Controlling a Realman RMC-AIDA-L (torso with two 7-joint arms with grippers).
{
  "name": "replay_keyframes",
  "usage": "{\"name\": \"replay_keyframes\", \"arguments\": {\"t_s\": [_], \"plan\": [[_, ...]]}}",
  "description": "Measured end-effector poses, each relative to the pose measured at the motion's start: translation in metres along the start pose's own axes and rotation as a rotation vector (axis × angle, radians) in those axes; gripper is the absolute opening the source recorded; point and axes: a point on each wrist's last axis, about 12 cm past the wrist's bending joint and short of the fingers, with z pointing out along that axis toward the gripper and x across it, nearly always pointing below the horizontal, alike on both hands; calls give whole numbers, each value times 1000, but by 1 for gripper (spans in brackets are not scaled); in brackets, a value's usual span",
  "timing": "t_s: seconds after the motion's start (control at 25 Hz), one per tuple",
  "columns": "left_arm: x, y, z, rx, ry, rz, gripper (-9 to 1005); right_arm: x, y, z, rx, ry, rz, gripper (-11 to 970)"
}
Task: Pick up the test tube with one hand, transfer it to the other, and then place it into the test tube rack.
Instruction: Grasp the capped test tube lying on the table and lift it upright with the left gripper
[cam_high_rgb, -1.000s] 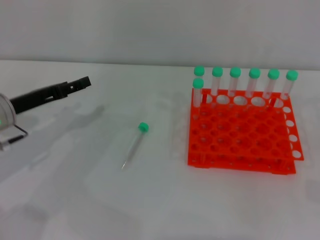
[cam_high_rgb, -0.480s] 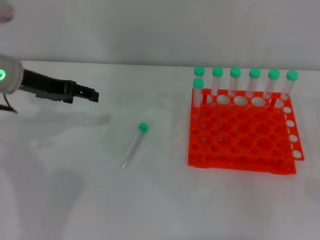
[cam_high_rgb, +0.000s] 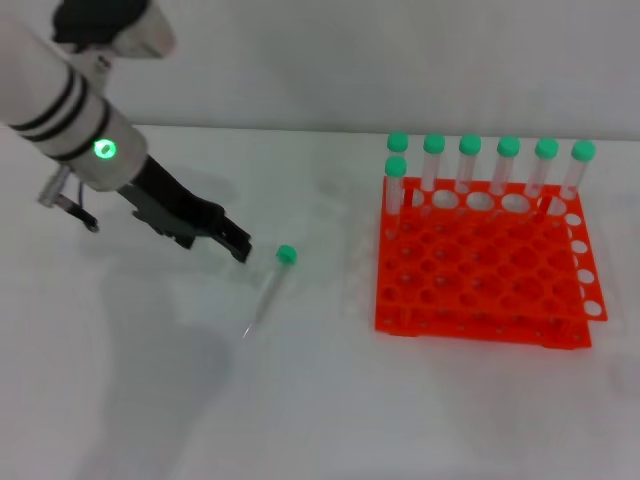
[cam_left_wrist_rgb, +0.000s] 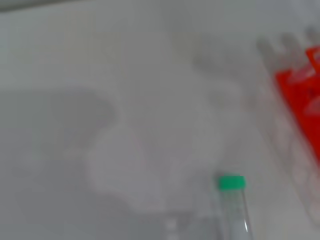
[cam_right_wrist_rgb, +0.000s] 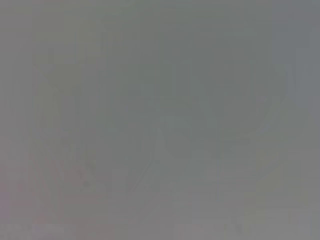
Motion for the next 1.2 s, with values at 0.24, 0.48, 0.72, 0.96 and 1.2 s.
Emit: {"name": "replay_keyframes", "arguments": {"t_s": [0.24, 0.48, 0.72, 0.96, 1.2], "plan": [[-3, -11, 14, -41, 41, -2, 876, 0, -2, 1, 10, 8, -1, 849], [-2, -20, 27, -55, 87, -6, 875, 0, -2, 3, 12, 15, -1, 849], [-2, -30, 34, -62, 120, -25, 871, -1, 0, 7, 7, 18, -2, 849], [-3, -31, 36, -69, 117, -74, 860, -1, 1, 9, 6, 25, -3, 849], [-2, -37, 45, -62, 112, -98, 757, 0, 0, 8, 8, 29, -3, 849]]}}
